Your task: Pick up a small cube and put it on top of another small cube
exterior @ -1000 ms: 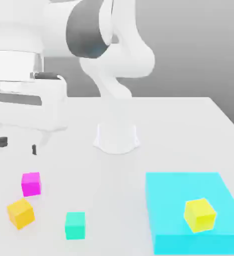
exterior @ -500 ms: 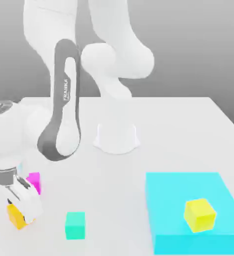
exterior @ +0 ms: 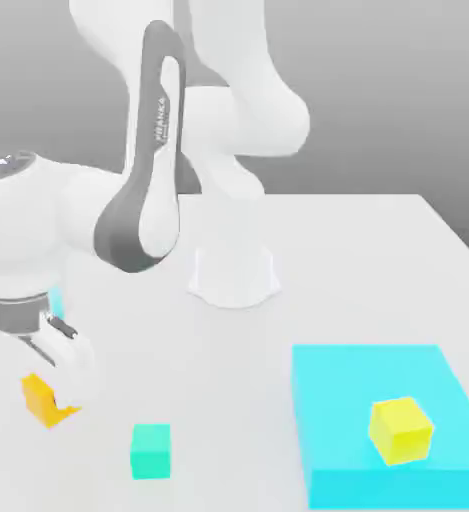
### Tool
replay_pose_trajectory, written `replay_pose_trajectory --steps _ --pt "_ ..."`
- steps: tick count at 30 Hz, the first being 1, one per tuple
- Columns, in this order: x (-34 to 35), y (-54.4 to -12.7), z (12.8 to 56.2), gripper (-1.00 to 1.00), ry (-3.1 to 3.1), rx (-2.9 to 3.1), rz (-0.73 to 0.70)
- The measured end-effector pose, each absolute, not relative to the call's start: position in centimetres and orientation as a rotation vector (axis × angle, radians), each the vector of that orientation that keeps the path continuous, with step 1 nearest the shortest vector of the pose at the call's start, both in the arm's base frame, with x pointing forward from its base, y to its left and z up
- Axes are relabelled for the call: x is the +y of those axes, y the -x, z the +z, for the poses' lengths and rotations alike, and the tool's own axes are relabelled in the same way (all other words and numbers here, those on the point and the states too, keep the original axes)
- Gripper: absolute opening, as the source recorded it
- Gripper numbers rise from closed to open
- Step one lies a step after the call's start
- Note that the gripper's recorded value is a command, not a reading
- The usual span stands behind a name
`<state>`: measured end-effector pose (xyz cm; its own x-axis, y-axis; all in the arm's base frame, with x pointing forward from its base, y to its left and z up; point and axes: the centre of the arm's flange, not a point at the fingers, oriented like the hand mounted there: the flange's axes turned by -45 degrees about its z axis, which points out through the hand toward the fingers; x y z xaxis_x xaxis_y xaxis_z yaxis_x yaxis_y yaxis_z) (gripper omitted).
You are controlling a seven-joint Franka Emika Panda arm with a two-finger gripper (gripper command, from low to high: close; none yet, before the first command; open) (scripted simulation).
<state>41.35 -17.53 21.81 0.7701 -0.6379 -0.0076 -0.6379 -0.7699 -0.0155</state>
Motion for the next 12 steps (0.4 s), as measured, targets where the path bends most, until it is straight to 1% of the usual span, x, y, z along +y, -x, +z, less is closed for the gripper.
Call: replay_pose_trajectory --steps 3,4,8,9,12 --pt "-11.1 -42.6 23.6 -1.00 2.992 0.933 0.002" --pt "-10.5 -42.6 23.3 -1.00 2.997 0.930 0.000" --pt "-10.3 -42.6 19.3 -1.00 2.997 0.939 -0.001" --pt "-10.3 -42.5 18.2 1.00 2.998 0.940 -0.001" --pt "-10.3 -42.5 18.2 1.00 2.998 0.940 -0.001"
